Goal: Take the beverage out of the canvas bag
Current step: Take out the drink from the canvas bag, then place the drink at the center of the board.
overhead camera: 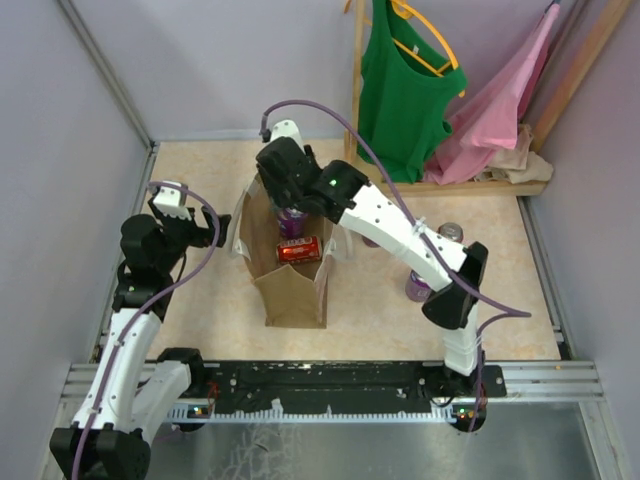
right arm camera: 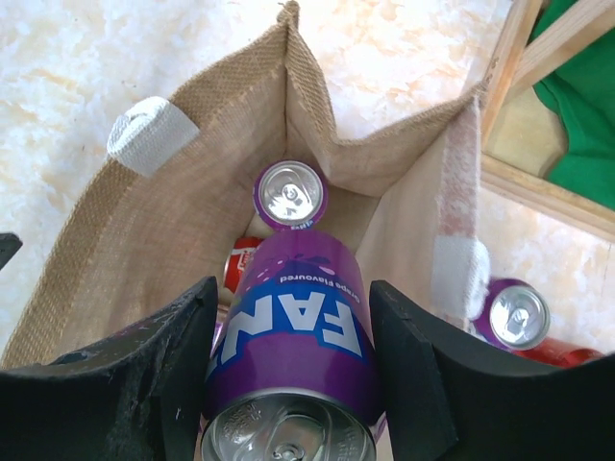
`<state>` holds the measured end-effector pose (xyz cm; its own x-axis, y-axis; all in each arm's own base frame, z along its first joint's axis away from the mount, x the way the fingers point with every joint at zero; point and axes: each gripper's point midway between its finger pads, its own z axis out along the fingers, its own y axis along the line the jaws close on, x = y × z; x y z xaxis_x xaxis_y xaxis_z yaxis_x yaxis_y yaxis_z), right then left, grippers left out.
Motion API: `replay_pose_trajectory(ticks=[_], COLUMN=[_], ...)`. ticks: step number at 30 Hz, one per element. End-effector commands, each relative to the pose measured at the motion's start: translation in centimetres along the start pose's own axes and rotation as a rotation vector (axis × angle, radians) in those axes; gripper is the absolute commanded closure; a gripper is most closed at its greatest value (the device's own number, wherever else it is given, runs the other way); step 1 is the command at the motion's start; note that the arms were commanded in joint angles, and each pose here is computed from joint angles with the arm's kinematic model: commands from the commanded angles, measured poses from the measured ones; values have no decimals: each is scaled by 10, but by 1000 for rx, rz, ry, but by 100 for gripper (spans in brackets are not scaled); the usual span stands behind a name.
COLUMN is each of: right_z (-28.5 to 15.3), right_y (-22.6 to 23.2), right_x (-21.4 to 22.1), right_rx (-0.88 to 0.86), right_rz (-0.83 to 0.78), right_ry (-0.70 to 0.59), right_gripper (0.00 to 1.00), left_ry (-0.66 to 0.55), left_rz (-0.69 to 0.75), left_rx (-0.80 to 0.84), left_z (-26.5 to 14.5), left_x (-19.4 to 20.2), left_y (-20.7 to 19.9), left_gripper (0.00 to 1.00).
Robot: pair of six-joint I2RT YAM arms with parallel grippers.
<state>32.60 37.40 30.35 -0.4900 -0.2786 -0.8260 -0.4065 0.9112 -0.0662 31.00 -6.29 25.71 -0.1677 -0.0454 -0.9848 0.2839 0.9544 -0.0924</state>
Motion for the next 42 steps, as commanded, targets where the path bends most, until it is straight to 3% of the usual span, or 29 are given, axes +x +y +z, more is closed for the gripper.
replay_pose_trajectory(ticks=[1, 13, 18, 23, 27, 42], right_z=[-75, -130, -140, -134, -115, -54], right_y=[-28, -84, -115, -136, -150, -129], right_x=[-85, -111, -103, -74, -29, 138], right_rx=[-40, 79, 222, 296, 321, 259], right_rz=[169, 283, 283, 312, 336, 432], right_ry=[-315, -544, -541, -437, -275, 84], right_gripper=[100, 100, 100, 100, 100, 100], left_ry=[-23, -26, -24, -24, -21, -18], left_rz=[-3, -5, -8, -5, -2, 0], left_rx=[22, 26, 36, 37, 38, 49], left_z=[1, 1, 2, 3, 3, 2], left_x=[-4, -4, -5, -6, -5, -5], left_y=[-5, -5, -7, -7, -7, -9], left_gripper=[0, 0, 0, 0, 0, 0])
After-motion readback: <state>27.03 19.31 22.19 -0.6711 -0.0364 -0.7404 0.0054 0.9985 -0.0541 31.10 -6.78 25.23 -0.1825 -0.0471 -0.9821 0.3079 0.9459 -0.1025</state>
